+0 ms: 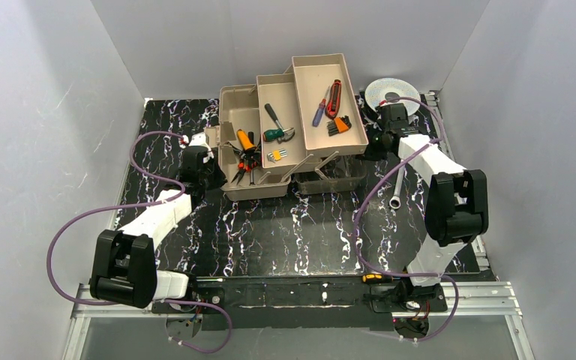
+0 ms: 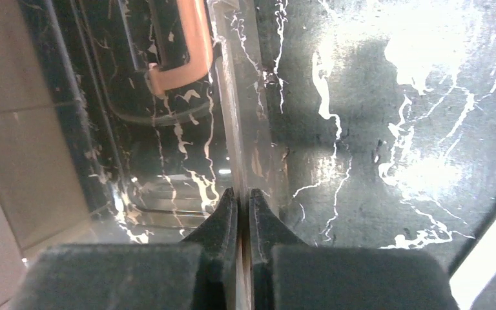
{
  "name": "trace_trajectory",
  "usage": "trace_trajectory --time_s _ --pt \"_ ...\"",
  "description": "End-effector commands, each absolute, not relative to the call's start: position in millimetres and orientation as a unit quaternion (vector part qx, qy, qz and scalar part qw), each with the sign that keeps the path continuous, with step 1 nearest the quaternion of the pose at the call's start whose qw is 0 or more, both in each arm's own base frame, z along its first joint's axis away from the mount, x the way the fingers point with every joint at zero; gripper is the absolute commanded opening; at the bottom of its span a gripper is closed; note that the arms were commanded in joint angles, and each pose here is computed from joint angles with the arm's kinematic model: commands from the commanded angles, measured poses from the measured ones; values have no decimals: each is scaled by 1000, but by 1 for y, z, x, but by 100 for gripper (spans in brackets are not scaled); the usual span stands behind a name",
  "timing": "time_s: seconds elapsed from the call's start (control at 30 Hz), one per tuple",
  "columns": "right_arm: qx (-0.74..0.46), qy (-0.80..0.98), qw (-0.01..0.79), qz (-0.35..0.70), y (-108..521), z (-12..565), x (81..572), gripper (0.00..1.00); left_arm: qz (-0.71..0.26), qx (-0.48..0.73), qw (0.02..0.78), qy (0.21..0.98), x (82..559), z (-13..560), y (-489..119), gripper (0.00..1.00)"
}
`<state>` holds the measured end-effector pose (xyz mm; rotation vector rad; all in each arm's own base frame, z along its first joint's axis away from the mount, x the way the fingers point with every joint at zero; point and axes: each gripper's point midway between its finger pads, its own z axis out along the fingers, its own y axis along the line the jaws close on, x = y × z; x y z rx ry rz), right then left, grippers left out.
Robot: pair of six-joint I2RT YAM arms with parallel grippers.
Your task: Pack the tool kit
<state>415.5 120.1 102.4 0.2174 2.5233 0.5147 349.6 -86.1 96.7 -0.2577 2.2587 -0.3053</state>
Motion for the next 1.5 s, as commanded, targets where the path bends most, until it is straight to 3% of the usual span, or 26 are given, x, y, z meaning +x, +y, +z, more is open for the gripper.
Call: trace_trajectory --time_s 0.0,0.27,0.53,0.93,1.13,1.3,1.47 --pt "113 929 335 113 94 147 415 1 -165 -68 390 903 337 102 -111 0" --pt "93 902 419 51 82 211 393 1 -184 -42 399 897 327 112 -126 0" --pt "47 871 479 -93 94 274 376 1 -213 -13 399 892 309 126 -159 0" --pt "-76 810 483 -322 145 318 365 1 -252 16 375 892 293 123 -195 0" --pt "-158 770 522 -333 213 332 360 25 -263 23 371 890 293 126 -200 0" --pt "-217 719 590 -294 279 355 350 53 -260 21 369 892 292 123 -199 0" --pt "-233 702 645 -193 327 382 330 64 -259 14 367 893 290 121 -197 0"
